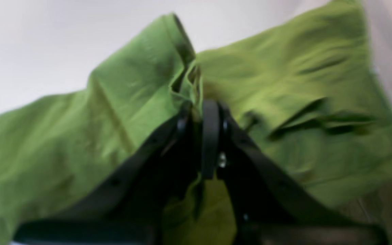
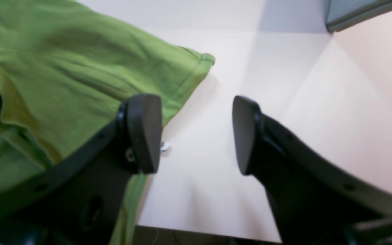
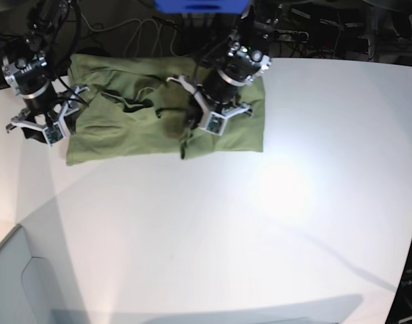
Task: Fold the T-shirt properly
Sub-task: 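Fold the strip's end held by the left gripper over toward the right gripper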
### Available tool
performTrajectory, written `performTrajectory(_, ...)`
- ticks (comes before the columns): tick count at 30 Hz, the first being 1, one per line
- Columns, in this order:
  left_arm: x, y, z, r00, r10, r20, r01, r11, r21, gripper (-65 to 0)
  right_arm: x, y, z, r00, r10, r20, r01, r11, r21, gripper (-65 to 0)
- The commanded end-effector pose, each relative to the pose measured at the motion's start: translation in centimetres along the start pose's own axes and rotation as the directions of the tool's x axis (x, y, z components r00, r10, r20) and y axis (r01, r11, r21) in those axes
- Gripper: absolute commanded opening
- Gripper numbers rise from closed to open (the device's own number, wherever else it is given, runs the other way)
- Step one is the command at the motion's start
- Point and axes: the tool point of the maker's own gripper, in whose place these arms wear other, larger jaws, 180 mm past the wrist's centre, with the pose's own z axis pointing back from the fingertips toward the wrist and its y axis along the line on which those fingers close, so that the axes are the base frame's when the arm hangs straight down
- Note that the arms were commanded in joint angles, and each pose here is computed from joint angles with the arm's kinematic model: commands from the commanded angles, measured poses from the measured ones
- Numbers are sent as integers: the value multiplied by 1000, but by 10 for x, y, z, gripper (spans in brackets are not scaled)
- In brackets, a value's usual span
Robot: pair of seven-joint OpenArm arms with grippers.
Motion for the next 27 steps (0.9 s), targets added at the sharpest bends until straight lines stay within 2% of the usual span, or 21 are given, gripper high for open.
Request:
performTrajectory(1, 8, -10, -1, 999, 3, 34, -2, 1000, -30, -650, 12, -4, 4, 999, 24, 44, -24, 1000, -5, -334)
performTrajectory(6, 5, -22, -12, 1000, -14, 18, 15, 997, -70, -650, 13, -5, 3, 999, 24, 47, -24, 1000, -6, -334)
performTrajectory(20, 14, -21, -17, 999, -18, 33, 20, 997, -72, -650, 13, -10, 4, 998, 49, 43, -49, 999, -11, -334)
performTrajectory(21, 14, -21, -17, 999, -16, 33, 18, 997, -71, -624, 13, -9, 4, 998, 50, 44, -49, 999, -10, -334)
performTrajectory(26, 15, -15, -15, 999, 13, 35, -12, 1000, -29, -364, 13, -9, 4, 998, 50, 44, -49, 999, -10, -334)
performTrajectory(27, 16, -18, -14, 999, 14, 40, -13, 999, -31, -339, 13, -9, 4, 998, 50, 44, -49, 999, -10, -334)
